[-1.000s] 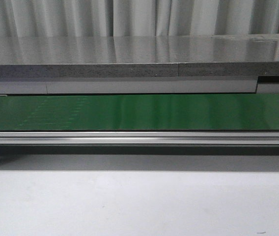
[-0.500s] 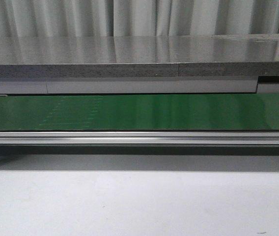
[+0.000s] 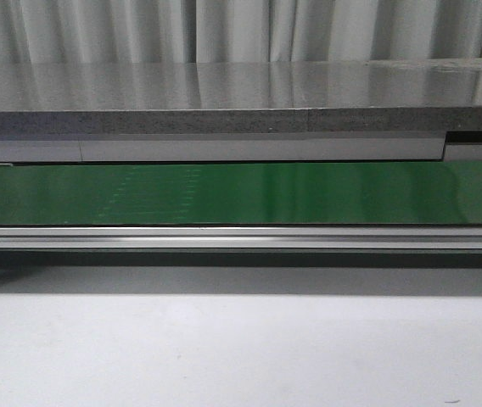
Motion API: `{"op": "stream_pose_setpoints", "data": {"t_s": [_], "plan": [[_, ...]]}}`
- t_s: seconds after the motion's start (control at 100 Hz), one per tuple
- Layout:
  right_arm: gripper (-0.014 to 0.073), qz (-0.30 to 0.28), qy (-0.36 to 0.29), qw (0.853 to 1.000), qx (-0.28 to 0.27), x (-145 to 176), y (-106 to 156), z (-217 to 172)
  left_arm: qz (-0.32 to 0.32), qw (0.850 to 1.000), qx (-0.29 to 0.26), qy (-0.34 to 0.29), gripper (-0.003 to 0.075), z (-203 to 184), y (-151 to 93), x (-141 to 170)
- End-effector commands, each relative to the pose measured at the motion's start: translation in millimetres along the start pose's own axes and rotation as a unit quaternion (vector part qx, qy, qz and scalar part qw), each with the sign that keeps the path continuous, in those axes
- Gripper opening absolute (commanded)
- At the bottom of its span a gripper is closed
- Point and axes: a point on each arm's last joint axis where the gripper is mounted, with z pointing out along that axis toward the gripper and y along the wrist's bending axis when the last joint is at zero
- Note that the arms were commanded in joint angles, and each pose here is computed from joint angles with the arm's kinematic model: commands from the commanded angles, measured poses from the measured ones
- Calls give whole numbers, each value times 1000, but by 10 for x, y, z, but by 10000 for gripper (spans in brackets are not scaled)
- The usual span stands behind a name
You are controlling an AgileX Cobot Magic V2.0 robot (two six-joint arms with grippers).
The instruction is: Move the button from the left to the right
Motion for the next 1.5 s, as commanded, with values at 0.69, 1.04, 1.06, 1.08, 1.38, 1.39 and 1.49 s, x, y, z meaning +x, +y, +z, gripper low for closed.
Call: {"op": "stream_pose_setpoints", "data": {"t_s": [0.69,1.04,1.06,1.08,1.38,1.39,1.49], "plan": [[-68,24,-40,999,3,142,-17,52,-6,999,-11,-49,5,-15,23,-157],[-68,40,-52,998,-11,583,23,101,-6,999,-11,-49,5,-15,23,-157],[-68,40,-51,998,-11,608,25,104,-6,999,-11,-49,5,-15,23,-157],[-68,41,-53,998,-11,624,26,103,-6,999,-11,-49,5,-15,23,-157],[-68,47,-56,997,-14,848,45,131,-6,999,-11,-49,5,-15,23,-157],[-68,47,-54,997,-14,851,45,131,-6,999,-11,-49,5,-15,23,-157],[-68,47,-59,997,-14,841,45,130,-6,999,-11,-49,5,-15,23,-157]]}}
